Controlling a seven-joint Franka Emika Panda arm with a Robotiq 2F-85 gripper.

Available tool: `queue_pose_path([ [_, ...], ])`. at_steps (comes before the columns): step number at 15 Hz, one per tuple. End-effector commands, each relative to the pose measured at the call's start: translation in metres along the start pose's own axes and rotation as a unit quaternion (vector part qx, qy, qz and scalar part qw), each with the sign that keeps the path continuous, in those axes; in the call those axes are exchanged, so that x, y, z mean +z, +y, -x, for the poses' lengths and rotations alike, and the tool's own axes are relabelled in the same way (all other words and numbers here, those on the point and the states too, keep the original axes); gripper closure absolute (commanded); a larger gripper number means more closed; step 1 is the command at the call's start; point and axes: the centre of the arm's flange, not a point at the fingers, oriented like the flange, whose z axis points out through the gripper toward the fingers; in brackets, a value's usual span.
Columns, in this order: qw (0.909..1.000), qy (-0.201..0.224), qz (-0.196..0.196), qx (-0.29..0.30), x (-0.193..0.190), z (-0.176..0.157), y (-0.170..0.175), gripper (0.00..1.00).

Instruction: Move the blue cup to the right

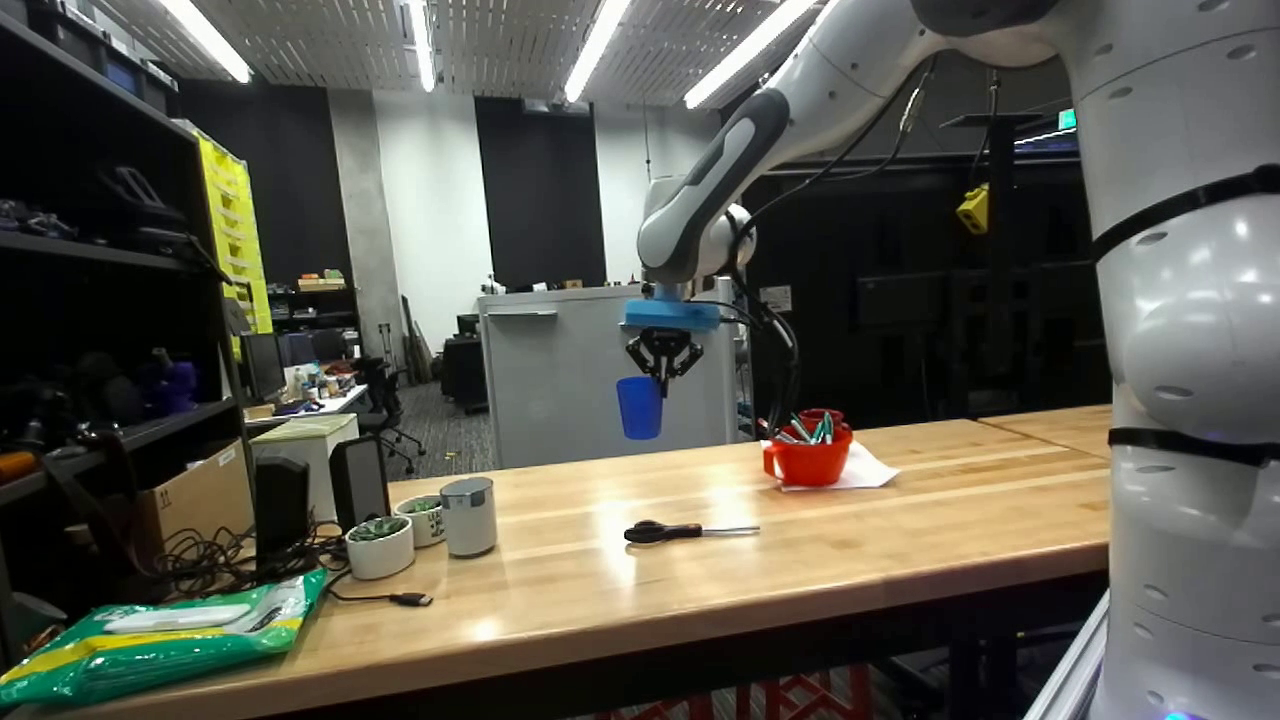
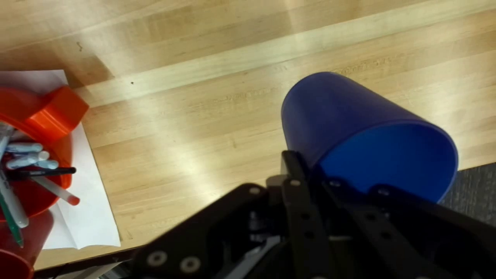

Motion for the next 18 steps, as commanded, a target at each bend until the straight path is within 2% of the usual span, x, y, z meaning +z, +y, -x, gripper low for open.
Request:
queue_pose_path([
  [1,1.0,0.0,0.0,0.0,0.0,0.0,0.0,0.95],
  [4,1.0,0.0,0.0,0.0,0.0,0.0,0.0,0.95],
  [5,1.0,0.0,0.0,0.0,0.0,0.0,0.0,0.99],
  [7,0.9999,-0.013,0.005,-0.01,-0.003,-0.009,0.017,0.99],
  [11,0.9989,-0.041,0.013,-0.015,-0.015,-0.03,0.076,0.99],
  [18,0.9953,-0.073,0.057,-0.027,-0.039,-0.059,0.201,0.99],
])
